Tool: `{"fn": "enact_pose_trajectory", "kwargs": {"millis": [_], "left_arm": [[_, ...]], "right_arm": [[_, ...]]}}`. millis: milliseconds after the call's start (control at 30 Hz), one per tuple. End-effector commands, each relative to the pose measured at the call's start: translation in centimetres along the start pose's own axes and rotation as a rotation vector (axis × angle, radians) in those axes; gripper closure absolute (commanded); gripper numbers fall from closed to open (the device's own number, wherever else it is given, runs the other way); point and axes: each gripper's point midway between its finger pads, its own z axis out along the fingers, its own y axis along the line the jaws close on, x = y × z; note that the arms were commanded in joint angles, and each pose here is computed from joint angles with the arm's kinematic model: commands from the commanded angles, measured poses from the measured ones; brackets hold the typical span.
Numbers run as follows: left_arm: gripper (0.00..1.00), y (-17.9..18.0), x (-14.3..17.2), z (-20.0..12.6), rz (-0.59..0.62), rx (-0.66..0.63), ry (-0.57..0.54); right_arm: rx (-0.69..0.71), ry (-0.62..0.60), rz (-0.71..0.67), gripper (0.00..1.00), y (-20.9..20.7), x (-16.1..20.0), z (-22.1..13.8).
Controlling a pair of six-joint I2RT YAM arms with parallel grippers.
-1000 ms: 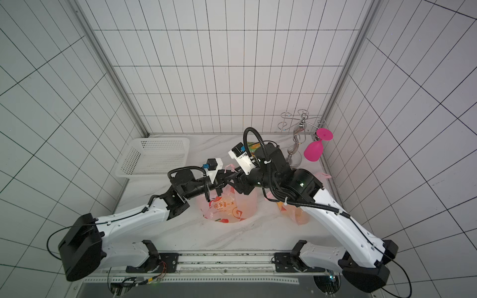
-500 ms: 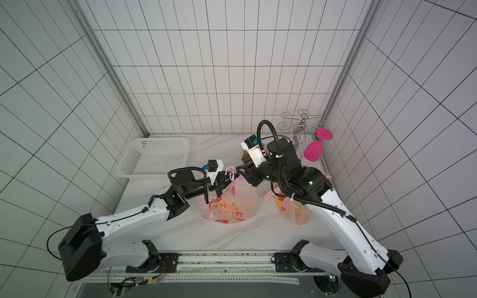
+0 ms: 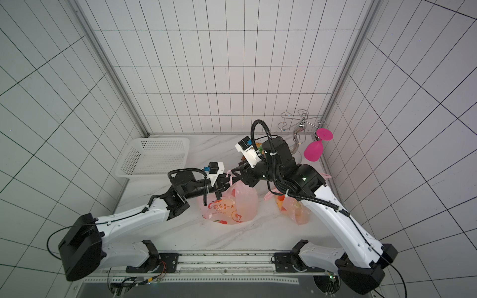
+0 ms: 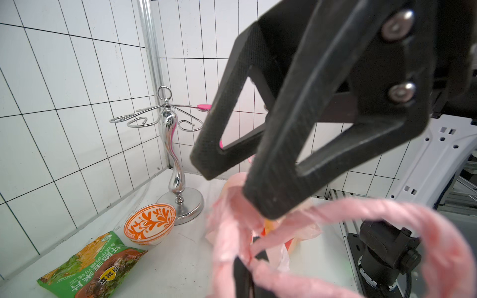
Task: Place the banana into a plastic bag & tie a knot
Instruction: Cross the plastic bag at the center of the board.
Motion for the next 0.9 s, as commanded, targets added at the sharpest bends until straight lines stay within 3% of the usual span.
{"fn": "enact_pose_trajectory", "kwargs": {"millis": [0, 400, 500, 667, 867], "left_arm": [[0.96, -0.7, -1.5, 0.2, 0.032, 0.031, -0.028], [0.96, -0.3, -1.5, 0.3, 0.019, 0.017, -0.026], [0.96, -0.5, -1.7, 0.2, 0.022, 0.019, -0.031], [0.96, -0.4, -1.6, 0.2, 0.016, 0.008, -0.029], [0.96, 1.1, -1.7, -0.5, -0.015, -0.078, -0.036]], "right_arm": [[-0.016, -0.007, -0.033, 0.59, 0.5, -0.2, 0.1], [-0.053, 0.065, -0.023, 0.62, 1.2, 2.7, 1.0], [-0.042, 0.069, -0.021, 0.68, 1.1, 2.8, 1.1], [0.016, -0.006, -0.024, 0.98, 0.5, 1.1, -0.4], [0.222, -0.046, 0.031, 1.00, -2.8, 1.1, -1.8]]}}
